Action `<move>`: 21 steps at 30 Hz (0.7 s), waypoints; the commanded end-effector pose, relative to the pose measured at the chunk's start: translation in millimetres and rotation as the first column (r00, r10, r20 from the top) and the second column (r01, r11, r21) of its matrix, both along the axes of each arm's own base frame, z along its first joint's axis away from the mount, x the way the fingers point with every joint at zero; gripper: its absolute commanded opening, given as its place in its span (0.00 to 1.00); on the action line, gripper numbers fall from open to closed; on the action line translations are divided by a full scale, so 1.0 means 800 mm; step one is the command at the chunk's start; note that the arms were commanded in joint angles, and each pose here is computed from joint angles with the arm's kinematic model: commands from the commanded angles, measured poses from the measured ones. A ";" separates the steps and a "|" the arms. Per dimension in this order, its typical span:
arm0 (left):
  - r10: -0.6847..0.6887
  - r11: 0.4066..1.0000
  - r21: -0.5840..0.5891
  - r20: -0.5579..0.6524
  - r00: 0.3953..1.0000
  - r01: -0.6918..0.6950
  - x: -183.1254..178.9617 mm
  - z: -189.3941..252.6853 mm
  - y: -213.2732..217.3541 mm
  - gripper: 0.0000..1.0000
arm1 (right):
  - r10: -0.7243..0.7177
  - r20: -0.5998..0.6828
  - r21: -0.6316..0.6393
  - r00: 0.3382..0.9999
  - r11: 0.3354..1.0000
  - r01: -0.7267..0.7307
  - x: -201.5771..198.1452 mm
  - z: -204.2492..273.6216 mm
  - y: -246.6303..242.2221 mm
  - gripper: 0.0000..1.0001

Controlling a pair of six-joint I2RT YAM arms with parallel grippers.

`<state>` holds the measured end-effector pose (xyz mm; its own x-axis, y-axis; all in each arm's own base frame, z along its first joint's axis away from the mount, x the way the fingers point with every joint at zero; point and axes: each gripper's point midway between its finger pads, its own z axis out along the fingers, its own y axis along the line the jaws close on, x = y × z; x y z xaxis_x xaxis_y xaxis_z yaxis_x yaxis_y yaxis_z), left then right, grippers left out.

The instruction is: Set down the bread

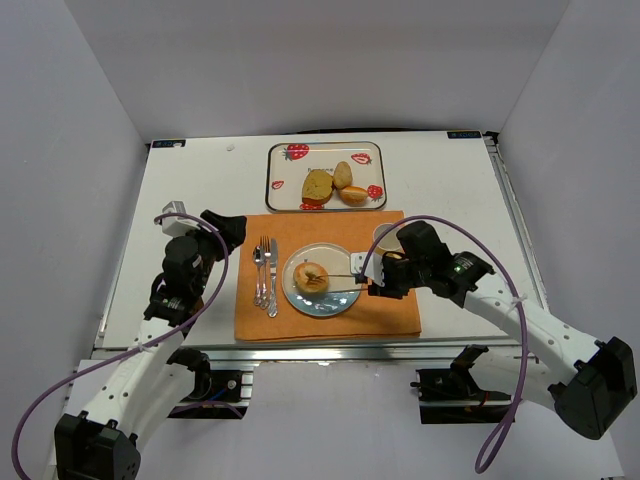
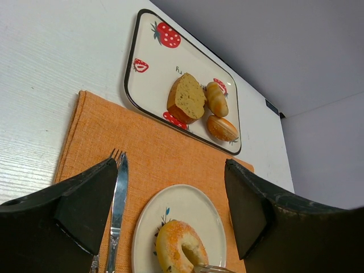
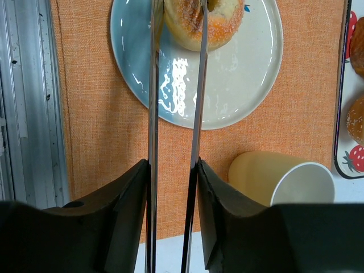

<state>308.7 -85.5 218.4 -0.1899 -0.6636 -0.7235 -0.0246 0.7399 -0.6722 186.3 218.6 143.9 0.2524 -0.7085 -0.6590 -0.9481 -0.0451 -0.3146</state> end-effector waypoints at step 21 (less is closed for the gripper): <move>0.000 1.000 -0.008 0.028 1.000 0.000 0.001 0.010 0.001 0.85 | -0.098 0.158 0.156 0.983 0.985 0.073 0.067 0.074 0.045 0.43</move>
<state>309.3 -85.5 219.6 -0.1859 -0.6644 -0.7239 -0.0214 0.7393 -0.6731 202.9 235.0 158.9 0.2423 -0.6802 -0.6918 -0.9434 0.0013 -0.3318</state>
